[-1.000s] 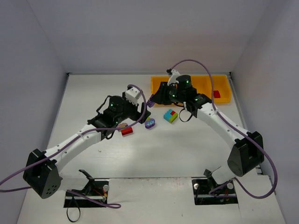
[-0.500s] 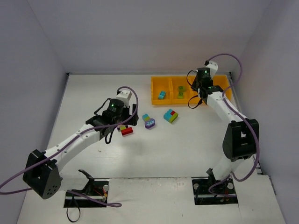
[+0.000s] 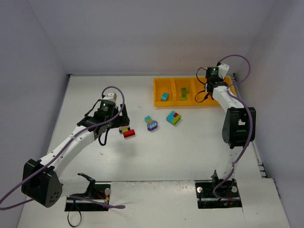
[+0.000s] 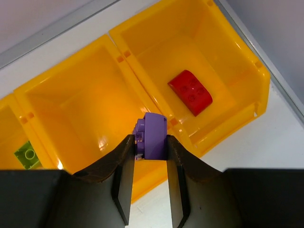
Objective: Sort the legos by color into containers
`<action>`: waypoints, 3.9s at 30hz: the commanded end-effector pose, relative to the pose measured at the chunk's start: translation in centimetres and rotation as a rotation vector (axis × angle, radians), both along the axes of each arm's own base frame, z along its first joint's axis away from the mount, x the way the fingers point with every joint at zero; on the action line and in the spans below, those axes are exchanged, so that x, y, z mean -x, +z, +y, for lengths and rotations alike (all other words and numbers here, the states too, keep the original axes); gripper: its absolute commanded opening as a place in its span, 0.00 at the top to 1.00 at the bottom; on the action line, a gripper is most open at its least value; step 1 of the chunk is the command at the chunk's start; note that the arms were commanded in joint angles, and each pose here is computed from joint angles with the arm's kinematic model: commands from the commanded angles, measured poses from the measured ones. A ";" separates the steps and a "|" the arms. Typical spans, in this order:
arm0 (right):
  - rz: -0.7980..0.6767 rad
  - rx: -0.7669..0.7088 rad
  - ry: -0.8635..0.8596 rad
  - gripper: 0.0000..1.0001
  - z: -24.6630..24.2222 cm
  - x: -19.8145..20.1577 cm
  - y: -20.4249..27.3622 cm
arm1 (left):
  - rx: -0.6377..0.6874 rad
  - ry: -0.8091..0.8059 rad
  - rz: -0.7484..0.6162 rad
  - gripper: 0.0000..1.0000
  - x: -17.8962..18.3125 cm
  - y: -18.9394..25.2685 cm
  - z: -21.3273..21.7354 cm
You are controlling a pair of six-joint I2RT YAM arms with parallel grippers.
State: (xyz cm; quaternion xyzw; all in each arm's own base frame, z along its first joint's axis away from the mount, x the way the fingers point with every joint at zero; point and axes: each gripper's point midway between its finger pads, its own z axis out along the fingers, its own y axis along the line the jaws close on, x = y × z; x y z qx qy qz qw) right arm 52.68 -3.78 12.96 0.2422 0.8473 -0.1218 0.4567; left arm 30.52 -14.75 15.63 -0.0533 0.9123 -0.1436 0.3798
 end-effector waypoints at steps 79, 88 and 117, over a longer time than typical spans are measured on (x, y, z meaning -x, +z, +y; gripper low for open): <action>-0.071 -0.304 0.716 0.37 21.5 19.4 4.8 | -0.013 0.254 0.380 0.84 -4.0 -10.1 -2.6; -0.152 -0.479 0.974 0.37 28.0 21.3 10.0 | 0.295 0.155 0.153 0.87 -5.3 -1.0 -6.1; -0.272 -0.591 1.203 0.36 39.5 20.6 13.1 | 0.688 0.107 -0.050 0.86 -3.9 10.3 -9.0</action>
